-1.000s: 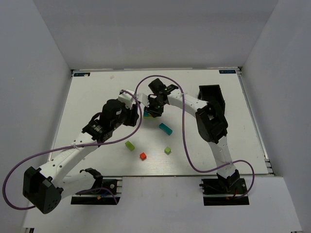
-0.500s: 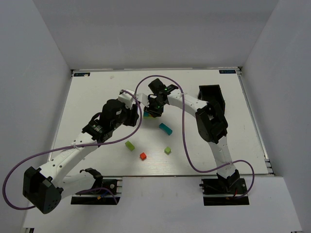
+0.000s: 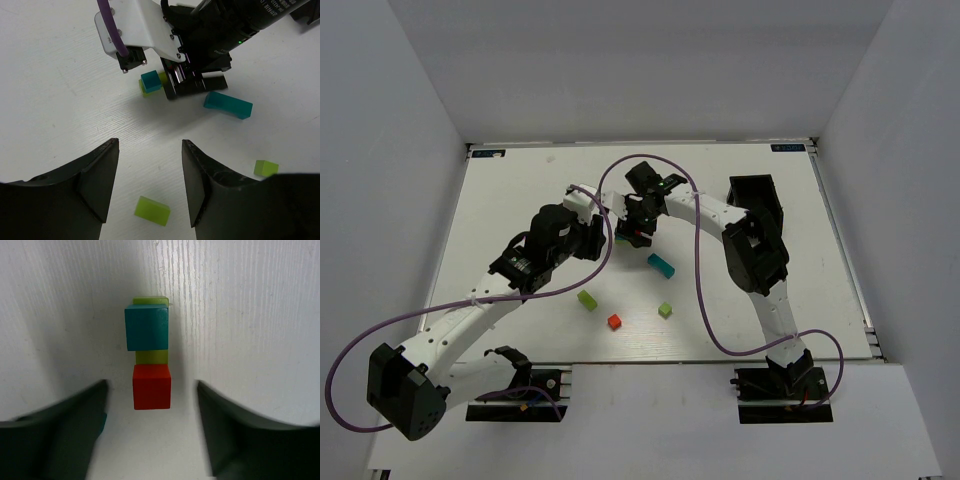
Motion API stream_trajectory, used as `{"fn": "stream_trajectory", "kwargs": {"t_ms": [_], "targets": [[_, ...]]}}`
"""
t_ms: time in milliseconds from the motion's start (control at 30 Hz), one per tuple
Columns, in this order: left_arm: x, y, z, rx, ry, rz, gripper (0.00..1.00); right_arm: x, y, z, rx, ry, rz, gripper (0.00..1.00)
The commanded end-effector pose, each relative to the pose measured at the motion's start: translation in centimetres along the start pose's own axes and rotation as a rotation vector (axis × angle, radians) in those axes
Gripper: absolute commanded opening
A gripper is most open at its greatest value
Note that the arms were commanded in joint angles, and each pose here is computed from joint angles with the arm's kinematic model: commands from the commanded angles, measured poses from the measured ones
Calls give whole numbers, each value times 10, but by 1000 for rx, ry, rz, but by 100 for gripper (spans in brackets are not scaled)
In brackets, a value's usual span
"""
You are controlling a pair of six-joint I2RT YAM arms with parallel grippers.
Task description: Build the wood block tower
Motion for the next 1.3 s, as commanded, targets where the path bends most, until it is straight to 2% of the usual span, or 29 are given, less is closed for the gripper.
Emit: {"fn": "stream_trajectory", "kwargs": {"t_ms": [0,33,433,900,1033,1100,1200,1233,1267], "targets": [[6,9,-1,0,-13,-42,64,4,11,-7,17,-27,-36,86],[6,9,-1,0,-13,-42,64,4,11,-6,18,-26,-36,90],[6,9,0,0,-4,-45,64,30,9,-2,30,-65,-45,90],[8,11,0,1,1,-57,64,65,-22,16,9,-84,-3,90],[10,12,1,2,7,-68,64,79,-38,21,22,-169,47,90],[10,12,1,12,7,-68,64,85,-43,25,5,-192,29,90],[12,14,0,13,3,-77,52,92,-48,32,-34,-173,-23,90],[14,12,2,13,14,-82,39,94,-47,33,-43,-162,-36,90],[14,12,2,13,14,-83,30,95,-47,37,-71,-126,-57,90]]}}
Point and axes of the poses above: each gripper's point midway between its finger pads, its own x axis back along the fingers, its own z axis along the line the jaws close on, y = z × x, the point moved 8 cm from there along x, back along the fingers, and after that the axes turned 14 degrees about x, right-handed, at the moved point
